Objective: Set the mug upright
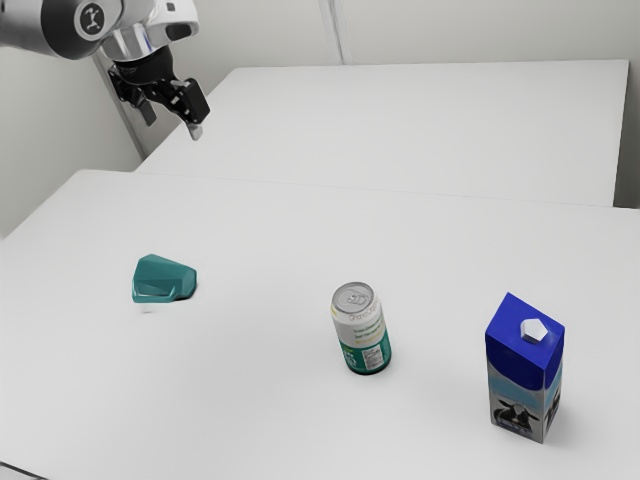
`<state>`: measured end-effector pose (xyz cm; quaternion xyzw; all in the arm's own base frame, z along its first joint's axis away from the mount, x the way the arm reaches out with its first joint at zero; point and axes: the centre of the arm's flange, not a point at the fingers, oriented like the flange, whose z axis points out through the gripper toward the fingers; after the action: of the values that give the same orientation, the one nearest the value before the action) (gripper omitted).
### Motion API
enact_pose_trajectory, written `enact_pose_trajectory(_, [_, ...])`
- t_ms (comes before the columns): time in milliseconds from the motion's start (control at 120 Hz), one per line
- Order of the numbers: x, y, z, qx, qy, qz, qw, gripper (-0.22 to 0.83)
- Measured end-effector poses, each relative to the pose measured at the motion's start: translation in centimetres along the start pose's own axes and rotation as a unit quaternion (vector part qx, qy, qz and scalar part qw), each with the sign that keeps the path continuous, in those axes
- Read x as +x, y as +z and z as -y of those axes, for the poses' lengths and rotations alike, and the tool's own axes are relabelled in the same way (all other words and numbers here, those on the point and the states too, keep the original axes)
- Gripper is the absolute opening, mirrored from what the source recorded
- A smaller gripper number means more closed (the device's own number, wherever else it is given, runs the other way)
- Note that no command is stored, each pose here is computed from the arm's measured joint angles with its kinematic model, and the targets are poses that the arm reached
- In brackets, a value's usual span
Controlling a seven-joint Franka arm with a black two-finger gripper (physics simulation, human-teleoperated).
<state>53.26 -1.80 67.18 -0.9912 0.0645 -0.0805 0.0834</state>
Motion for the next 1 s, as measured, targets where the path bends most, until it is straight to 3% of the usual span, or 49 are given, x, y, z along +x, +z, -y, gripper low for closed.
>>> enact_pose_trajectory(208, [0.3, 1.8, 1.5, 0.003, -0.020, 0.014, 1.000, 0.61])
enact_pose_trajectory(433, [-0.2, 7.7, 9.9, -0.035, -0.117, 0.063, 0.991, 0.62])
enact_pose_trajectory(567, [-1.3, 13.3, 15.1, -0.104, -0.186, 0.106, 0.971, 0.61])
enact_pose_trajectory(733, [-5.7, 20.0, 25.6, -0.168, -0.278, 0.145, 0.934, 0.62])
enact_pose_trajectory(1000, [-7.2, 30.1, 32.3, -0.253, -0.284, 0.177, 0.908, 0.62])
